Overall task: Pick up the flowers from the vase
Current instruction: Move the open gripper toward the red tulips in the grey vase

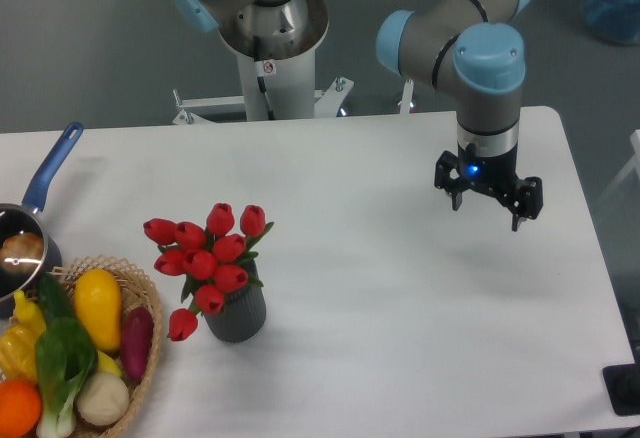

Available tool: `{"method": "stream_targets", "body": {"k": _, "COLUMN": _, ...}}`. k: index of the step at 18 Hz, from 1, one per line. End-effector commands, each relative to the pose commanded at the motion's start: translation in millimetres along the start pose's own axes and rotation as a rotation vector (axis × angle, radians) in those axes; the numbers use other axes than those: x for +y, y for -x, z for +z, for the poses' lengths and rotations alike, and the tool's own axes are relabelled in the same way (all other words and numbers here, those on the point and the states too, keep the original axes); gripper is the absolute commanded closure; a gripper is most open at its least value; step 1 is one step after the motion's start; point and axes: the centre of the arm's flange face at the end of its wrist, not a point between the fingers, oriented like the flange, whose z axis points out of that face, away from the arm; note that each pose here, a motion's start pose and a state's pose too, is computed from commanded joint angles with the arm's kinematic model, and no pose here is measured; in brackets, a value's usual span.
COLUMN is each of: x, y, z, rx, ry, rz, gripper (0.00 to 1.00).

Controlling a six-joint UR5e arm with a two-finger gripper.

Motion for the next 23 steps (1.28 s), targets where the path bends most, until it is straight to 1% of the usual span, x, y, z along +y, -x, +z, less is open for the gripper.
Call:
{"method": "stream_targets", "body": {"k": 2, "x": 5.8, "y": 0.4, "z": 1.4, "rx": 0.005, "ry": -0.002, "rz": 0.002, "gripper": 0.00}}
{"method": "stream_targets", "body": {"k": 7, "x": -0.5, "y": -16.9, "z": 14.0, "rx": 0.041, "ry": -0.024, "rz": 0.000, "gripper": 0.00}}
{"method": "stream_targets", "body": {"k": 9, "x": -7.5, "y": -37.7, "z": 23.1, "rx": 0.089, "ry": -0.093, "rz": -0.007, "gripper": 0.00}}
{"method": "stream_targets", "body": {"k": 11, "x": -15.2, "y": -53.6, "z": 14.9, "rx": 0.113, "ry": -0.186, "rz": -0.023, "gripper": 0.00}}
{"method": "stream_targets", "body": {"k": 12, "x": -19.0, "y": -63.6, "z": 16.4, "rx": 0.137, "ry": -0.221, "rz": -0.029, "gripper": 0.00}}
{"method": "stream_targets", "body": {"k": 13, "x": -26.7, "y": -77.6, "z": 19.4, "rx": 0.163, "ry": -0.246, "rz": -0.025, "gripper": 0.00}}
{"method": "stream_targets", "body": {"k": 15, "x": -38.1, "y": -87.1, "z": 12.1, "rx": 0.162, "ry": -0.261, "rz": -0.010, "gripper": 0.00}}
{"method": "stream_targets", "body": {"k": 16, "x": -44.5, "y": -89.8, "z": 10.0, "rx": 0.162, "ry": -0.265, "rz": -0.023, "gripper": 0.00}}
{"method": "stream_targets", "body": {"k": 18, "x": -67.1, "y": -95.8, "z": -2.9, "rx": 0.161, "ry": -0.281, "rz": -0.080, "gripper": 0.00}}
{"method": "stream_targets", "body": {"k": 21, "x": -97.3, "y": -113.4, "z": -12.0, "rx": 0.189, "ry": -0.344, "rz": -0.056, "gripper": 0.00}}
{"method": "stream_targets", "body": {"k": 23, "x": -106.7, "y": -121.3, "z": -35.4, "rx": 0.171, "ry": -0.381, "rz": -0.045, "gripper": 0.00}}
